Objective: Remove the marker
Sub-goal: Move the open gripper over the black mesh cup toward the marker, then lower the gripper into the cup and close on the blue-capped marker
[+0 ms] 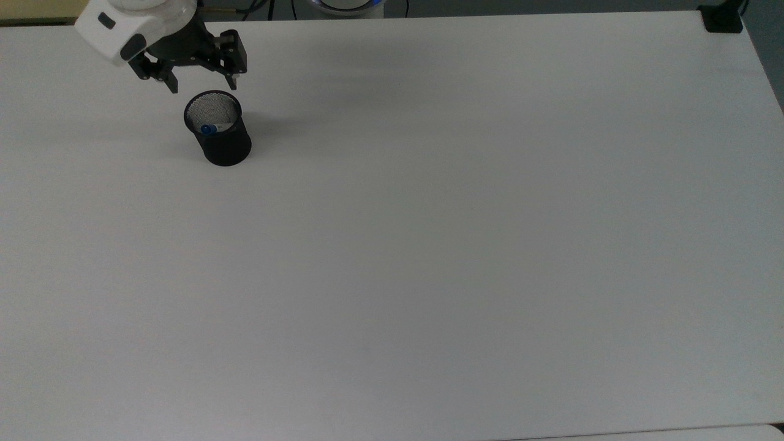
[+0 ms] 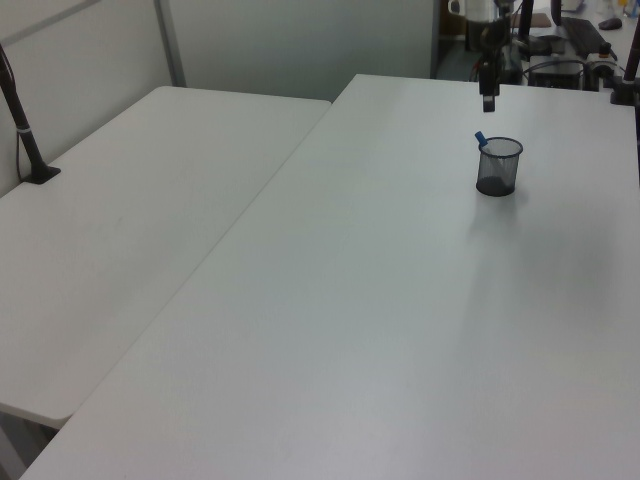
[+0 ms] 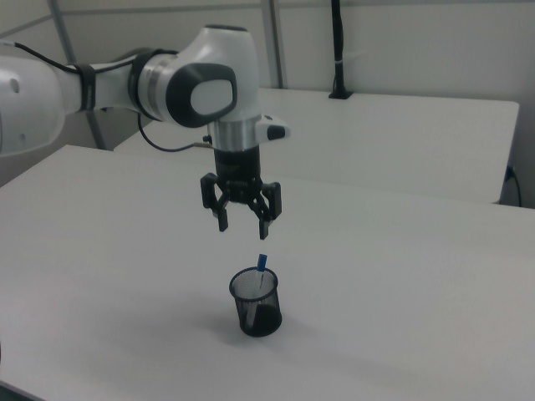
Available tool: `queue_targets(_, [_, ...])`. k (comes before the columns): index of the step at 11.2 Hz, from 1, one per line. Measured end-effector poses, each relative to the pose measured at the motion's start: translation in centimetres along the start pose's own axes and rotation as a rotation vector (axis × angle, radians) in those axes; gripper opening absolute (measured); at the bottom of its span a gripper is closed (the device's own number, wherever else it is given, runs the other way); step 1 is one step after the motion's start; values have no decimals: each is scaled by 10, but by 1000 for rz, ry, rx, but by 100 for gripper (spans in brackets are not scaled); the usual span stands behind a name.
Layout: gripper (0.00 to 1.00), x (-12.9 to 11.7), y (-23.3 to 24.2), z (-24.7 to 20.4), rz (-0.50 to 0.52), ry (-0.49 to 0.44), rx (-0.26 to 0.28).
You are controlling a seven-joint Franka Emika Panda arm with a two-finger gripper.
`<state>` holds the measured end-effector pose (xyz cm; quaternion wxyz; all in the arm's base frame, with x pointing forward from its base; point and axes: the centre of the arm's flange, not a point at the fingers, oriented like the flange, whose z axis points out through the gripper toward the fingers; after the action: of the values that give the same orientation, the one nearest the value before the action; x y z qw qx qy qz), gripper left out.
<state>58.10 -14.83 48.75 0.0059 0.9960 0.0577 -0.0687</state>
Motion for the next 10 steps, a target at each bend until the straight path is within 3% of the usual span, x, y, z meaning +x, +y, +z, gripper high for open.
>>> queue_targets(6, [57, 14, 20, 43, -50, -5, -12])
queue_targets(7, [47, 16, 20, 47, -51, -9, -12])
queue_targets(10, [40, 21, 20, 60, -55, -27, -10])
